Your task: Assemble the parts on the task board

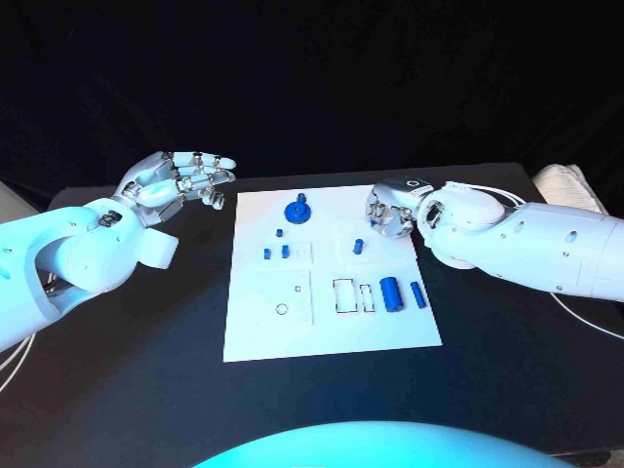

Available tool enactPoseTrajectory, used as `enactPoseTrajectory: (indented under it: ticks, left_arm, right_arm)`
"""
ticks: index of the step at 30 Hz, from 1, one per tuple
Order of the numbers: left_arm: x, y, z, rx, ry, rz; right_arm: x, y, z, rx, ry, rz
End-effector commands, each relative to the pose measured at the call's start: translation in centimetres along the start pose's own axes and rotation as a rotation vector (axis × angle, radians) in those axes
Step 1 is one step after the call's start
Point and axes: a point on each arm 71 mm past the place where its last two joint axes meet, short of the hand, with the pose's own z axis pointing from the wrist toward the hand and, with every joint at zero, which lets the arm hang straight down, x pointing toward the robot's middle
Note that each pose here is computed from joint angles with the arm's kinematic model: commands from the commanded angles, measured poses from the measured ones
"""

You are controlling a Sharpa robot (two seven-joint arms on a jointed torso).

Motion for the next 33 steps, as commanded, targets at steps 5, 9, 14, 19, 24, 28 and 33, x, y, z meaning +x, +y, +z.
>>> enactPoseTrajectory:
  ticks: [5,9,14,19,24,28,33]
  left_arm:
    - [0.17,-0.06,0.02,0.001,0.015,-0.002]
    - [0.16,-0.05,0.03,0.0,0.014,0.0]
    - [0.13,-0.03,0.04,-0.001,0.014,0.001]
    - [0.05,-0.02,0.03,-0.001,0.012,0.002]
    - [-0.04,-0.01,0.03,-0.002,0.009,0.003]
    - [-0.13,0.01,0.03,-0.002,0.007,0.004]
    - [-0.25,0.04,0.04,-0.004,0.004,0.005]
  right_arm:
    - [1.3,0.6,0.0,-0.005,0.04,-0.007]
    - [1.2,0.7,0.0,0.001,0.019,-0.002]
    - [1.1,0.7,-0.2,0.007,-0.012,0.006]
    - [0.8,0.8,-0.4,0.008,-0.049,0.016]
    - [0.6,0.8,-0.7,0.01,-0.083,0.026]
    - [0.3,0.8,-0.9,0.012,-0.104,0.033]
    - [-0.1,0.8,-1.2,0.009,-0.124,0.039]
